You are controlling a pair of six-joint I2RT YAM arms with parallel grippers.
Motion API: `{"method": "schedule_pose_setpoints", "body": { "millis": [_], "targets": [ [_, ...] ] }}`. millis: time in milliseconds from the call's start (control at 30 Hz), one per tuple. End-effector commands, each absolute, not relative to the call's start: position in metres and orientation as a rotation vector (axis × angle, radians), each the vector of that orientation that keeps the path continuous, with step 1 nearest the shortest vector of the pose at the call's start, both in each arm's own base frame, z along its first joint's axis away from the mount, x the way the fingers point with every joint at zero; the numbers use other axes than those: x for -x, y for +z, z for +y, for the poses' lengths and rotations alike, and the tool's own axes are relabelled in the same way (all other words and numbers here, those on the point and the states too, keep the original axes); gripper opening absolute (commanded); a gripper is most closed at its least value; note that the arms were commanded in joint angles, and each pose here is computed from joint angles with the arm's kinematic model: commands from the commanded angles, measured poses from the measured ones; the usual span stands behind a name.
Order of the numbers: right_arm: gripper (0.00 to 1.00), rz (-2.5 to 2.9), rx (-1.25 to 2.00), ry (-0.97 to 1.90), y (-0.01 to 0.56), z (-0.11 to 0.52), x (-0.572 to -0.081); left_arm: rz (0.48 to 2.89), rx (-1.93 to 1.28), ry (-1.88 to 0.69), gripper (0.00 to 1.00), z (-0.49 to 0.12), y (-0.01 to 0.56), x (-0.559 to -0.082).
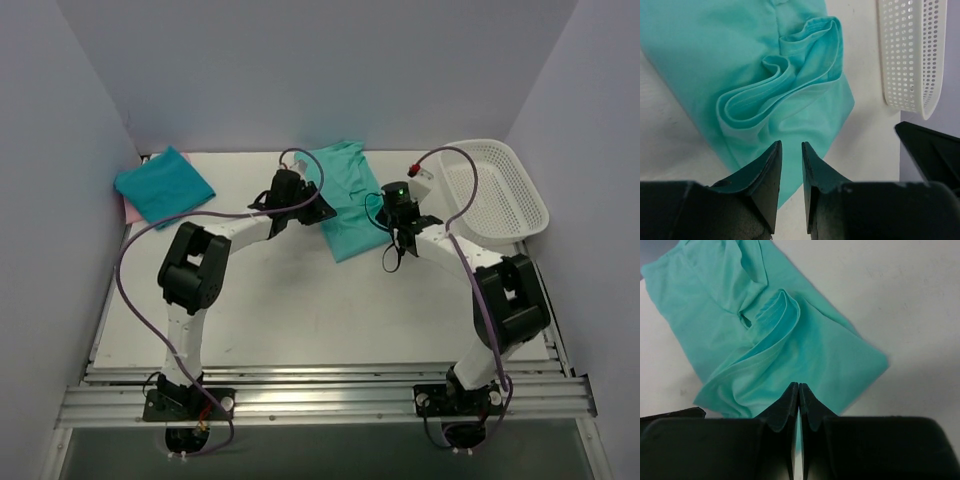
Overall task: Fold and stack the t-shirts
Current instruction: Fold the folded rectangular tshirt in 1/3 of the way
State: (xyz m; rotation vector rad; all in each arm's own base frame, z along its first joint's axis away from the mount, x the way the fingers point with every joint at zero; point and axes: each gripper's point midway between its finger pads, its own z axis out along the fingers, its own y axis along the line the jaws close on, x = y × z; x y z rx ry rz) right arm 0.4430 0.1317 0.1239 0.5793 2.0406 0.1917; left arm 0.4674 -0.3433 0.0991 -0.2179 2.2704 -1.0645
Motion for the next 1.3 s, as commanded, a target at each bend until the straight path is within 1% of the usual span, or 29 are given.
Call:
{"method": "schedule_pose_setpoints", "body": {
  "millis": [0,67,100,267,300,567,833,1067,1267],
  "targets": [
    [0.0,2.02,-0.564,0.206,0.127,0.141,-0.466,2.217,0.174,-1.082,0.31,-0.368,0.114,-0.483],
    [0.0,2.025,-0.563,0.209,0.125,0.146,-0.476,2.206,0.166,-1.094,0.31,-0.376,0.12,-0.489],
    [0.0,2.053,-0.555,0.198,0.11,0.149,-0.48,2.219,0.164,-1.094,0.31,-0.38,0.113,-0.489],
    [0.0,2.083,-0.554,0.207,0.094,0.157,-0.503,2.231,0.164,-1.083,0.31,-0.382,0.103,-0.496],
    [0.0,2.104,-0.555,0.206,0.083,0.158,-0.505,2.232,0.166,-1.077,0.31,-0.38,0.101,-0.497],
    [0.0,2.124,-0.563,0.212,0.063,0.159,-0.528,2.237,0.191,-1.029,0.31,-0.362,0.09,-0.51],
    [0.0,2.117,-0.567,0.252,0.053,0.163,-0.558,2.242,0.222,-0.982,0.31,-0.343,0.074,-0.524],
    [0.0,2.133,-0.566,0.272,0.031,0.165,-0.58,2.275,0.252,-0.952,0.31,-0.324,0.043,-0.535],
    [0.0,2.14,-0.574,0.318,0.017,0.166,-0.589,2.281,0.258,-0.939,0.31,-0.313,0.03,-0.54]
  ]
}}
